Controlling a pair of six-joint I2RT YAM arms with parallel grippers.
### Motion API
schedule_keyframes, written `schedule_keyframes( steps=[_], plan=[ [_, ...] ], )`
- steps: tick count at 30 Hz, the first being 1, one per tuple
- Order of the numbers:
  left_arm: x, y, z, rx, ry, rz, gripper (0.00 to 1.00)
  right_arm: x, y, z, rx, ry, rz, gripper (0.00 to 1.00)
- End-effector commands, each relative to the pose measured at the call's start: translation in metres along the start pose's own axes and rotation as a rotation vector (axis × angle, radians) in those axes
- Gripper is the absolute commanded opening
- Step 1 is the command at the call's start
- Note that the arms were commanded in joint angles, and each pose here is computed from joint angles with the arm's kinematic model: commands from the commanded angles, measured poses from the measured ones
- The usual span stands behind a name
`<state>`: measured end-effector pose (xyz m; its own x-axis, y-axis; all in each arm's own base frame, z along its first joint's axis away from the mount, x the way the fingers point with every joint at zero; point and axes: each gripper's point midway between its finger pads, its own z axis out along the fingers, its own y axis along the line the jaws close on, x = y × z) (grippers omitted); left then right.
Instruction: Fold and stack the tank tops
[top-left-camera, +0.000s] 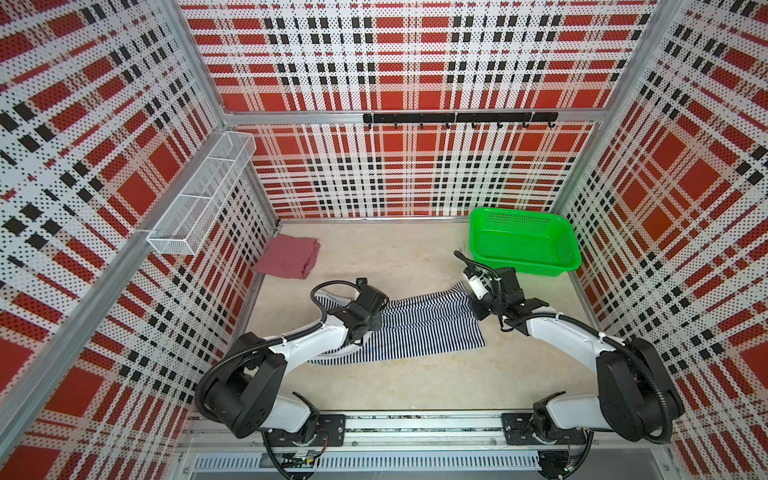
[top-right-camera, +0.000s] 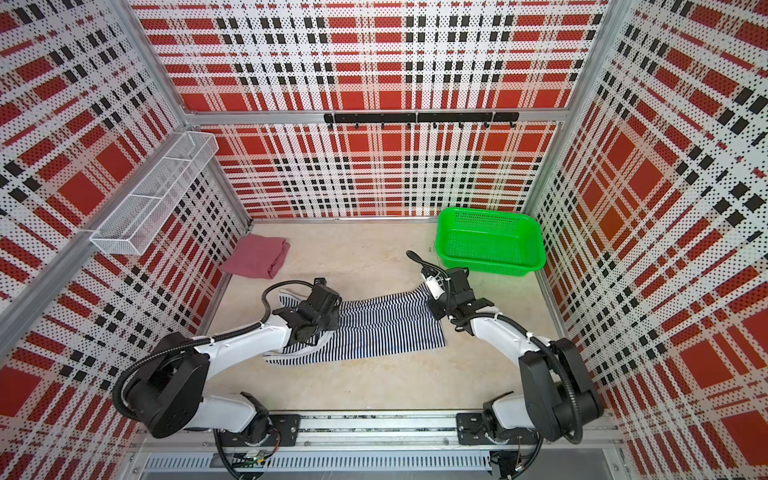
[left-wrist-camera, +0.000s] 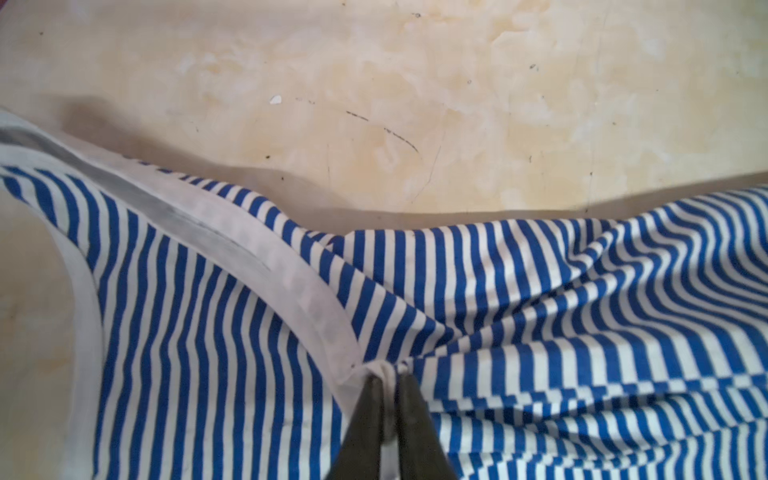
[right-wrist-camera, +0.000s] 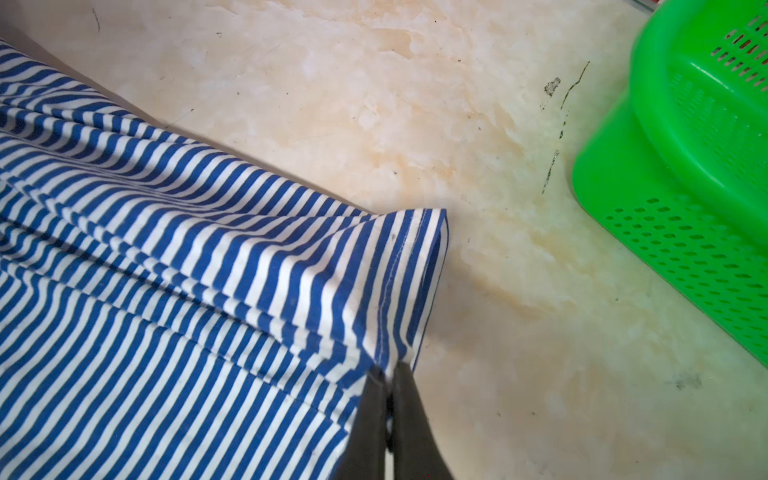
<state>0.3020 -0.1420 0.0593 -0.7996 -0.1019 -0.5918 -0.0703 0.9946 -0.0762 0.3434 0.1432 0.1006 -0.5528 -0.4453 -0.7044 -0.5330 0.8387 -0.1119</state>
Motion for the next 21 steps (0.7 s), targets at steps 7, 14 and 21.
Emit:
schedule_keyframes(
  steps=[7, 14, 21],
  plan=[
    [-0.011, 0.007, -0.046, 0.031, -0.016, -0.086, 0.50, -0.033, -0.015, -0.038, 0.076, -0.111, 0.071, 0.48],
    [-0.067, 0.075, -0.044, -0.030, -0.139, -0.271, 0.52, -0.048, -0.020, -0.020, 0.077, 0.087, 0.489, 0.42],
    [-0.095, 0.081, -0.024, 0.088, -0.178, -0.409, 0.45, -0.013, -0.010, 0.004, 0.114, 0.204, 0.650, 0.35]
  ],
)
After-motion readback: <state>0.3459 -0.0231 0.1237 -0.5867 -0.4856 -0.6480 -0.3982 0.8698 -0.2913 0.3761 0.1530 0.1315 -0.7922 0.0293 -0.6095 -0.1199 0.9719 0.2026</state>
